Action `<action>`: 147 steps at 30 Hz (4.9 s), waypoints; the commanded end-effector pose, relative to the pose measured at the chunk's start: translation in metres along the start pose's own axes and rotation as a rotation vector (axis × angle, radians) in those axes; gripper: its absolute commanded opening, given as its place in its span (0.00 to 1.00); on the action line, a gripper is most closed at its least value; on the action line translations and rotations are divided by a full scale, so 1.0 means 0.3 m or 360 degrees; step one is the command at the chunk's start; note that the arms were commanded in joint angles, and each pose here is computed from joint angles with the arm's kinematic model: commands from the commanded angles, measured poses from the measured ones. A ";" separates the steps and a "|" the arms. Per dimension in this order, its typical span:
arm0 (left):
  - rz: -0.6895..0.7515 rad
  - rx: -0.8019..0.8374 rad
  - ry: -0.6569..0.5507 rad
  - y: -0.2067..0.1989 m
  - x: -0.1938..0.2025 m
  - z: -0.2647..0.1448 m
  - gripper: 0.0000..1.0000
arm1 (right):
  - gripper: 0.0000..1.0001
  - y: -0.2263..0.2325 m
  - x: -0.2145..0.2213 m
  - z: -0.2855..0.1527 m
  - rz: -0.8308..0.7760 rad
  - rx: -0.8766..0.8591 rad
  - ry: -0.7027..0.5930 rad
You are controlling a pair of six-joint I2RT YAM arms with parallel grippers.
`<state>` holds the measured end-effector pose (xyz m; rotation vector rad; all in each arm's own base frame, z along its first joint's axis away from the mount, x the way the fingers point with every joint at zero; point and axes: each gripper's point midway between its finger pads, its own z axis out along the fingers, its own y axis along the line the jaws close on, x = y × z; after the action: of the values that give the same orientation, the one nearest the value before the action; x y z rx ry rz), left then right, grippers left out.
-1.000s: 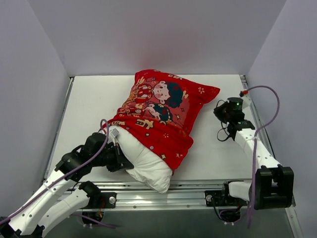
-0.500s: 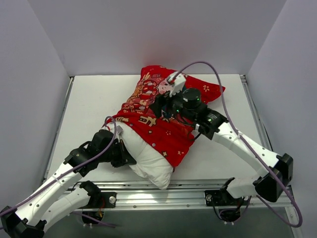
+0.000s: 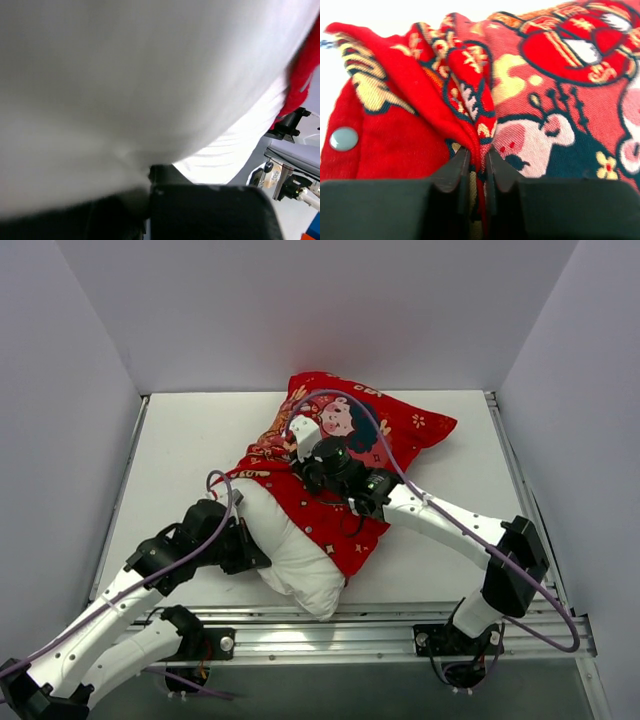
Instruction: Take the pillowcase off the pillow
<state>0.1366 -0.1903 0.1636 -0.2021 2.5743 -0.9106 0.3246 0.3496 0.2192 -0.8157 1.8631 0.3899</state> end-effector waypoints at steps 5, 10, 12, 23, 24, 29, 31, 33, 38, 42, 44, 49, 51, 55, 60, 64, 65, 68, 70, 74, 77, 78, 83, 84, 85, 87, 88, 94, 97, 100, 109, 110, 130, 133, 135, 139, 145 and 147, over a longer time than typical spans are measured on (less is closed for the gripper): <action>0.0134 0.0127 -0.0218 -0.104 -0.092 -0.137 0.02 | 0.00 -0.504 0.178 -0.058 0.0225 0.1013 0.0212; 0.0162 0.0158 -0.0271 -0.117 -0.085 -0.248 0.02 | 0.00 -0.882 0.238 -0.227 0.0572 0.1591 0.0176; 0.0175 0.0188 -0.0298 -0.127 -0.080 -0.302 0.02 | 0.00 -0.966 0.275 -0.277 0.0699 0.1712 0.0177; 0.0109 0.0030 -0.0515 -0.005 -0.070 -0.463 0.02 | 0.00 -1.274 0.412 -0.435 0.1013 0.2058 0.0224; 0.0107 0.0020 -0.0516 -0.001 -0.073 -0.452 0.02 | 0.00 -1.242 0.381 -0.381 0.1028 0.1858 0.0198; 0.0121 0.0133 -0.0515 -0.113 -0.162 -0.309 0.02 | 0.00 -0.989 0.223 -0.185 0.1020 0.1136 0.0000; 0.0147 0.0203 -0.0462 -0.162 -0.177 -0.244 0.02 | 0.00 -0.854 0.146 -0.145 0.1002 0.0889 -0.0059; 0.0169 0.0253 -0.0453 -0.226 -0.225 -0.179 0.02 | 0.07 -0.762 0.120 -0.150 0.1022 0.0752 -0.0081; 0.0198 0.0325 -0.0539 -0.351 -0.342 -0.146 0.02 | 0.50 -0.617 0.122 -0.247 0.1092 0.0548 -0.0088; 0.0219 0.0334 -0.0648 -0.419 -0.425 -0.174 0.02 | 0.66 -0.551 0.188 -0.389 0.1072 0.0569 -0.0015; 0.0234 0.0244 -0.0705 -0.412 -0.470 -0.167 0.02 | 0.66 -0.527 0.231 -0.438 0.1089 0.0593 0.0034; 0.0248 0.0164 -0.0860 -0.438 -0.566 -0.199 0.02 | 0.68 -0.397 0.281 -0.528 0.1178 0.0413 0.0050; 0.0249 0.0161 -0.0894 -0.452 -0.591 -0.202 0.02 | 0.70 -0.337 0.276 -0.548 0.1216 0.0289 0.0038; 0.0258 0.0166 -0.0895 -0.472 -0.607 -0.191 0.02 | 0.77 -0.260 0.274 -0.561 0.1230 0.0109 0.0018; 0.0264 0.0173 -0.0866 -0.481 -0.605 -0.175 0.02 | 0.80 -0.257 0.290 -0.537 0.1243 0.0114 0.0021; 0.0260 0.0158 -0.0875 -0.469 -0.602 -0.184 0.02 | 0.80 -0.292 0.348 -0.490 0.1295 0.0244 0.0071; 0.0259 0.0156 -0.0870 -0.466 -0.598 -0.183 0.02 | 0.80 -0.300 0.373 -0.474 0.1312 0.0281 0.0102; 0.0260 0.0140 -0.0886 -0.459 -0.602 -0.192 0.02 | 0.77 -0.327 0.433 -0.453 0.1314 0.0416 0.0158; 0.0262 0.0130 -0.0892 -0.455 -0.604 -0.193 0.02 | 0.75 -0.323 0.463 -0.436 0.1324 0.0429 0.0186; 0.0270 0.0142 -0.0881 -0.461 -0.602 -0.191 0.02 | 0.59 -0.289 0.500 -0.385 0.1365 0.0354 0.0234; 0.0264 0.0157 -0.0875 -0.466 -0.598 -0.195 0.02 | 0.27 -0.293 0.514 -0.361 0.1381 0.0360 0.0229; 0.0264 0.0157 -0.0875 -0.466 -0.597 -0.197 0.02 | 0.19 -0.304 0.522 -0.358 0.1376 0.0393 0.0233; 0.0284 0.0135 -0.0939 -0.464 -0.613 -0.289 0.02 | 0.00 -0.419 0.582 -0.379 0.1330 0.0726 0.0295; 0.0297 0.0108 -0.0928 -0.445 -0.616 -0.308 0.02 | 0.00 -0.474 0.603 -0.398 0.1357 0.0836 0.0300; 0.0305 0.0118 -0.0942 -0.446 -0.620 -0.342 0.02 | 0.00 -0.522 0.622 -0.417 0.1372 0.0943 0.0302; 0.0329 0.0113 -0.0965 -0.442 -0.628 -0.422 0.02 | 0.00 -0.640 0.673 -0.474 0.1497 0.1144 0.0293; 0.0324 0.0116 -0.1000 -0.430 -0.640 -0.470 0.02 | 0.00 -0.677 0.686 -0.497 0.1540 0.1206 0.0270; 0.0338 0.0076 -0.1078 -0.380 -0.613 -0.659 0.02 | 0.00 -0.882 0.744 -0.620 0.1854 0.1579 0.0058; 0.0338 0.0068 -0.1081 -0.364 -0.583 -0.686 0.02 | 0.00 -0.927 0.732 -0.635 0.1941 0.1643 -0.0065; 0.0337 0.0048 -0.0987 -0.334 -0.552 -0.635 0.02 | 0.00 -0.925 0.668 -0.563 0.1901 0.1421 -0.0108; 0.0155 0.0409 -0.0434 -0.309 -0.304 -0.206 0.03 | 0.18 -0.667 0.419 -0.505 0.1514 0.0980 -0.0080; 0.0152 0.0349 -0.0406 -0.266 -0.269 -0.165 0.14 | 0.20 -0.668 0.389 -0.525 0.1471 0.0981 -0.0102; 0.0374 -0.0153 -0.0623 -0.170 -0.635 -0.192 0.94 | 0.82 -0.415 -0.047 -0.348 0.0744 0.0364 -0.0175; 0.0426 -0.0019 -0.0465 -0.211 -0.641 -0.080 0.94 | 0.83 -0.373 -0.085 -0.282 0.0591 0.0298 -0.0128; 0.0410 0.0032 -0.0369 -0.202 -0.614 -0.007 0.94 | 0.84 -0.371 -0.126 -0.263 0.0484 0.0299 -0.0133; 0.0459 0.0008 -0.0170 -0.175 -0.490 0.106 0.94 | 0.86 -0.354 -0.165 -0.187 0.0351 0.0247 -0.0111; 0.0355 0.0009 -0.0024 -0.097 -0.338 0.207 0.94 | 0.87 -0.329 -0.224 -0.062 0.0151 0.0139 -0.0067; 0.0320 0.0004 -0.0018 -0.083 -0.312 0.230 0.96 | 0.87 -0.305 -0.224 -0.025 0.0112 0.0118 -0.0041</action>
<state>0.2693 -0.2113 0.1801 0.0452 2.4729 -0.7587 0.3972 0.2859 0.2846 -0.5799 1.9249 0.3865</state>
